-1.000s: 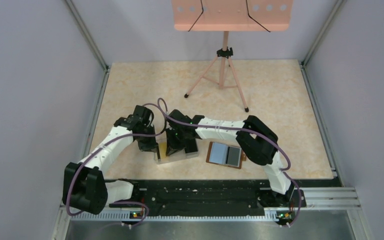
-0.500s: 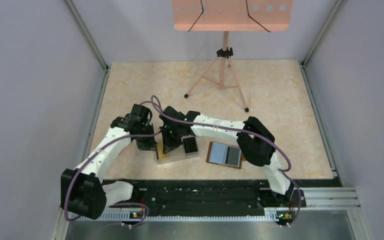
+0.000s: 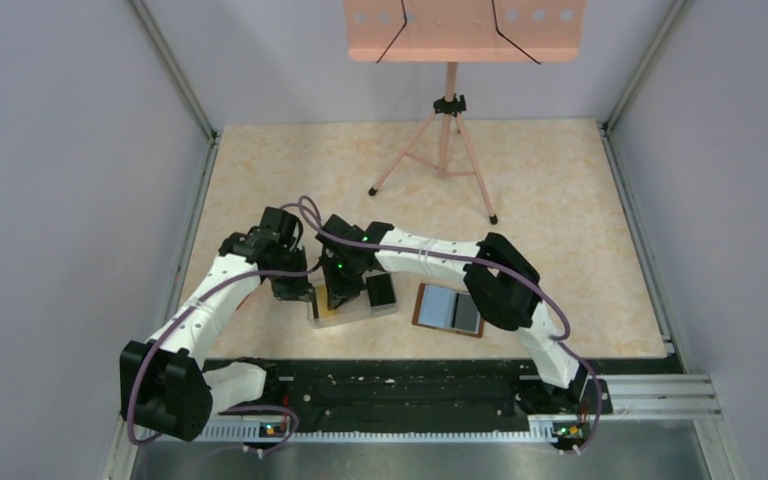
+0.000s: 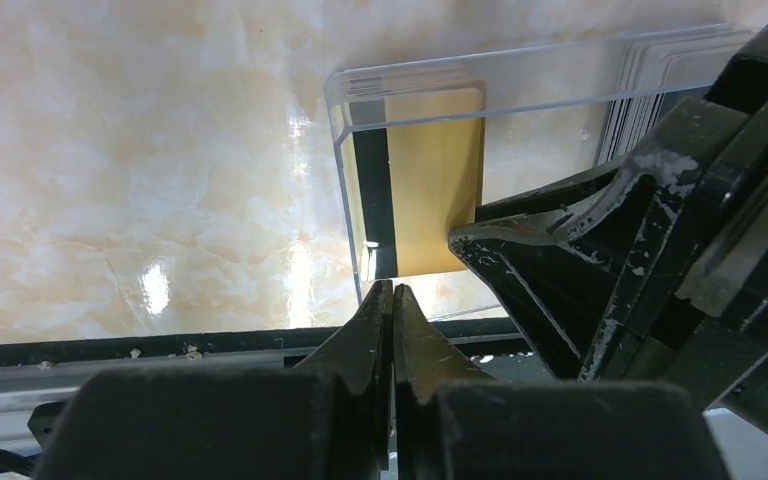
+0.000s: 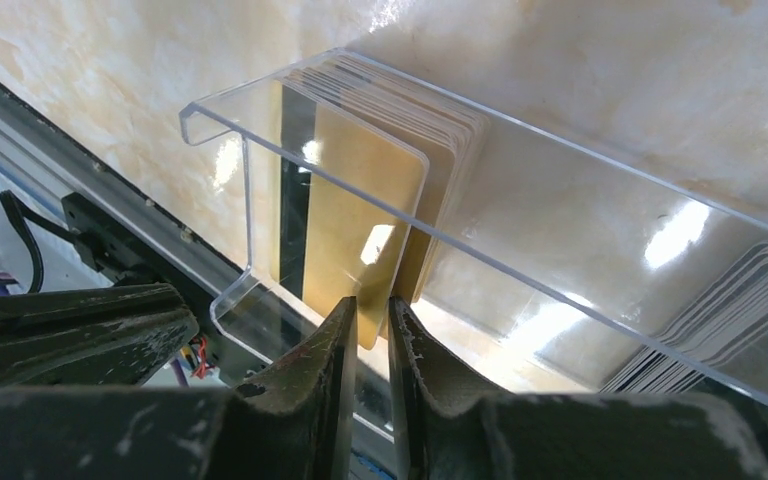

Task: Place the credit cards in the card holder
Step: Pick up the credit card from the storage box.

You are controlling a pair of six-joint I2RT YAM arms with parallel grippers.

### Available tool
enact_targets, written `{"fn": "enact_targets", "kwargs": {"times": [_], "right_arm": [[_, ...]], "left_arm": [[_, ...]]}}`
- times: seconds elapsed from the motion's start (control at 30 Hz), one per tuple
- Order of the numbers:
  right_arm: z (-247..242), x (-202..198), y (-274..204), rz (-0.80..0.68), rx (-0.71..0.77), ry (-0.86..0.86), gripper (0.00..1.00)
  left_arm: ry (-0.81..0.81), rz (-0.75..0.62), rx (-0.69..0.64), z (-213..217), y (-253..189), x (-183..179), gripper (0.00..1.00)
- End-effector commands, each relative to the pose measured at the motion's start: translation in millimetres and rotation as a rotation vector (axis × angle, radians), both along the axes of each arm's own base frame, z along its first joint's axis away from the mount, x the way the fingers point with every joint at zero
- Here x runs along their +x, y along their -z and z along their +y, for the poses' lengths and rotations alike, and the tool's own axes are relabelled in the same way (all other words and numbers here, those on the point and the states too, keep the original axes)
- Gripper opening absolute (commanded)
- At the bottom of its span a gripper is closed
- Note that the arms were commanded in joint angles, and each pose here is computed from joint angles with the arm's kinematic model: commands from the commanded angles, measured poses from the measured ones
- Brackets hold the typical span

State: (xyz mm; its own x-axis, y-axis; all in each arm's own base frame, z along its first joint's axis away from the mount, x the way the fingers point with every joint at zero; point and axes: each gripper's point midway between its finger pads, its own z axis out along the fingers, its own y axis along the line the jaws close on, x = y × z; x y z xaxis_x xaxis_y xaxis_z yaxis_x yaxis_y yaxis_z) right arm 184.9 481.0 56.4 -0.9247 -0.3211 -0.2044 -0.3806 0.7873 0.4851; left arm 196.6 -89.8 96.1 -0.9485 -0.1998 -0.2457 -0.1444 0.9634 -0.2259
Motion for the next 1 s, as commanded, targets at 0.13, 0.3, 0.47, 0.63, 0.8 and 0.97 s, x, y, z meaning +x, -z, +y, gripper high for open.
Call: {"fn": "enact_targets", "kwargs": {"times": [0.13, 0.3, 0.47, 0.63, 0.8, 0.97], "right_arm": [[16, -3, -19, -0.061, 0.018, -0.039, 0.25], [20, -4, -25, -0.072, 0.032, -0.052, 0.29], [21, -3, -31, -0.085, 0.042, -0.052, 0.23], [30, -6, -40, -0.085, 0.116, -0.060, 0.07], [38, -10, -44, -0.062, 0.184, -0.054, 0.08], [42, -14, -43, -0.035, 0.220, -0.054, 0.11]], "left_arm": [[0.013, -0.060, -0.013, -1, -14, 8, 0.02], [0.013, -0.060, -0.016, -1, -14, 7, 0.02], [0.013, -0.063, -0.014, -1, -14, 7, 0.02], [0.011, -0.070, -0.019, -1, -16, 7, 0.02], [0.010, -0.077, -0.027, -2, -17, 7, 0.02], [0.010, -0.077, -0.026, -2, -17, 6, 0.03]]}}
